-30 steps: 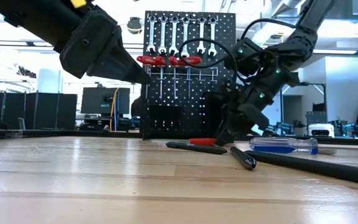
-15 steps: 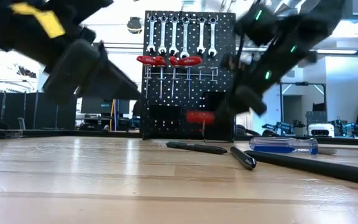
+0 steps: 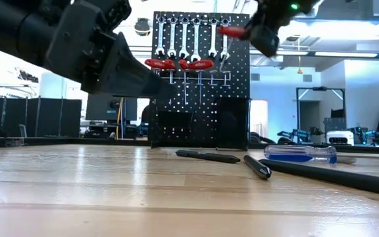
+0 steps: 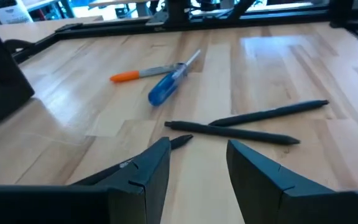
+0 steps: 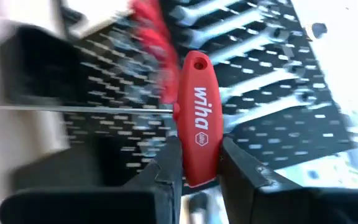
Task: Hang tools onto peg board
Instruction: Hang the allen wrench on the peg board
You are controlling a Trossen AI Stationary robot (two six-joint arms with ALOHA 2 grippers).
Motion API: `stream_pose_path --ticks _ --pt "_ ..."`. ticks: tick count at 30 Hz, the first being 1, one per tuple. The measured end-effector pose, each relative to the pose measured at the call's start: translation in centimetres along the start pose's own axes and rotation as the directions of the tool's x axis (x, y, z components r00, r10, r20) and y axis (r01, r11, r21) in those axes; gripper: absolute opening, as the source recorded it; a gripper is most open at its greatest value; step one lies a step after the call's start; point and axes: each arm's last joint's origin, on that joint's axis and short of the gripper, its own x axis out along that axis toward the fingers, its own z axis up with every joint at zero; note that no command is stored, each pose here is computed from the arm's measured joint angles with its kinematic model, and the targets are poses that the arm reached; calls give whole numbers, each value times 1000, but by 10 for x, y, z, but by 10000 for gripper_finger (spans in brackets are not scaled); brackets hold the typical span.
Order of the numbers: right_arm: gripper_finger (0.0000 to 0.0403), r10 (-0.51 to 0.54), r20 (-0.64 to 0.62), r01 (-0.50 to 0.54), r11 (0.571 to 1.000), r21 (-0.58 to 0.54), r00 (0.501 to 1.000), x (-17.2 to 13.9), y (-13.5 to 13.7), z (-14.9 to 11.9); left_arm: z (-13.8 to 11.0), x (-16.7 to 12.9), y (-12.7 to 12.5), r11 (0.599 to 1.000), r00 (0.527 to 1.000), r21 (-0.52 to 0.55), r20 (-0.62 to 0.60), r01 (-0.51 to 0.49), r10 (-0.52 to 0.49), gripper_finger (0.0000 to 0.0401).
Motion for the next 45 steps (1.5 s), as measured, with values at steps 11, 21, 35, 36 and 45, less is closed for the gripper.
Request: stream_pose_path --ticks 11,21,35,36,45 --pt "81 -204 -46 199 975 -99 978 77 -72 -3 -5 0 0 1000 999 18 -38 -3 4 150" --pt "81 -244 -33 236 960 -150 969 117 -72 -6 -4 -1 -1 1000 999 14 -35 1 0 150" --pt "81 -303 -30 266 875 -404 952 140 -27 0 -5 -3 -4 1000 999 7 -35 11 -11 150" --pt "81 -302 -30 264 874 -409 953 140 -25 0 -5 -4 -4 1000 999 8 -35 12 -12 150" --pt "81 -296 -24 259 869 -422 955 138 -24 2 -5 -4 -5 1000 999 8 -35 14 -13 150"
